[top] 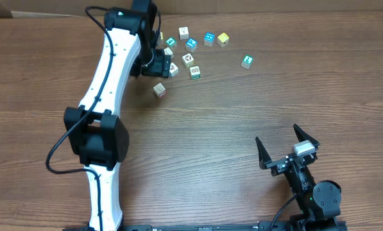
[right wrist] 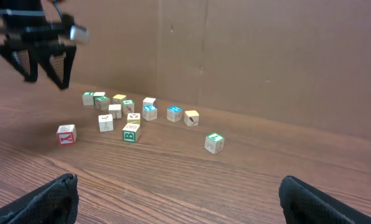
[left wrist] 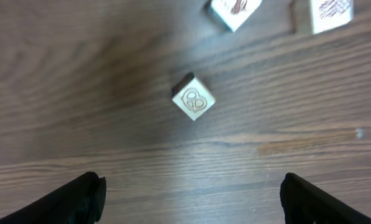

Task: Form a horizontal line
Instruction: 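Reach the left gripper forward over the block cluster, then lower the left gripper onto the teal-lettered block and close on it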

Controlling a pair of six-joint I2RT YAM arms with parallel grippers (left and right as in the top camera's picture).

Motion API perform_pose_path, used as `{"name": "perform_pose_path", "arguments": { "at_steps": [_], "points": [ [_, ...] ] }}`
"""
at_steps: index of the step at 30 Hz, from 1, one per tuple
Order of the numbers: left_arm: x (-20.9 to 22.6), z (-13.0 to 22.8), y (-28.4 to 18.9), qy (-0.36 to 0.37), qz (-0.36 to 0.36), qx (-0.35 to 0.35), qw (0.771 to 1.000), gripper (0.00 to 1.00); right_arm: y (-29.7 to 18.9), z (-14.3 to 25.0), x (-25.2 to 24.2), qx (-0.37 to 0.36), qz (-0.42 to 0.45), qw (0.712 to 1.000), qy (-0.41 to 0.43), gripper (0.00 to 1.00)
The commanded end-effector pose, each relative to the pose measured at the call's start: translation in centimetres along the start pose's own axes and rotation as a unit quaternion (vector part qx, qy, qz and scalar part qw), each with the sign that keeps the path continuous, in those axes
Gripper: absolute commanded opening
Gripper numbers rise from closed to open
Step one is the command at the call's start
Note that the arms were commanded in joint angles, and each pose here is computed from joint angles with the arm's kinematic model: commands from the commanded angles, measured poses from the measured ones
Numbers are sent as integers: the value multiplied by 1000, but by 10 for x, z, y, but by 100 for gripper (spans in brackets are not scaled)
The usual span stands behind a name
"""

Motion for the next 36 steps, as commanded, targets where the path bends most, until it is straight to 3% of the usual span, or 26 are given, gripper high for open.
{"name": "perform_pose_path", "arguments": {
  "at_steps": [1, 5, 16, 22, 29, 36],
  "points": [
    [-9, 0, 18, -3, 14, 25, 1000, 85, 0, 2, 1, -2, -3, 1000, -1, 100],
    [-13, 1, 38, -34, 12, 48, 998, 78, 0, 2, 1, -2, -3, 1000, -1, 100],
    [-22, 5, 78, -121, -12, 85, 989, 79, 0, 2, 1, -2, -3, 1000, -1, 100],
    [-8, 3, 91, -189, -65, 79, 977, 68, 0, 2, 1, -2, -3, 1000, -1, 100],
    [-10, -9, 94, -194, -55, 50, 978, 57, 0, 2, 1, -2, -3, 1000, -1, 100],
    [-15, -11, 96, -190, -52, 42, 979, 57, 0, 2, 1, -2, -3, 1000, -1, 100]
  ]
}}
Point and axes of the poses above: each gripper's point midway between its finger pads, its own y axis out along the fingers, its own x axis along the line the jaws close on, z = x × y, the point moved 4 cm from there along -y, back along the fingers
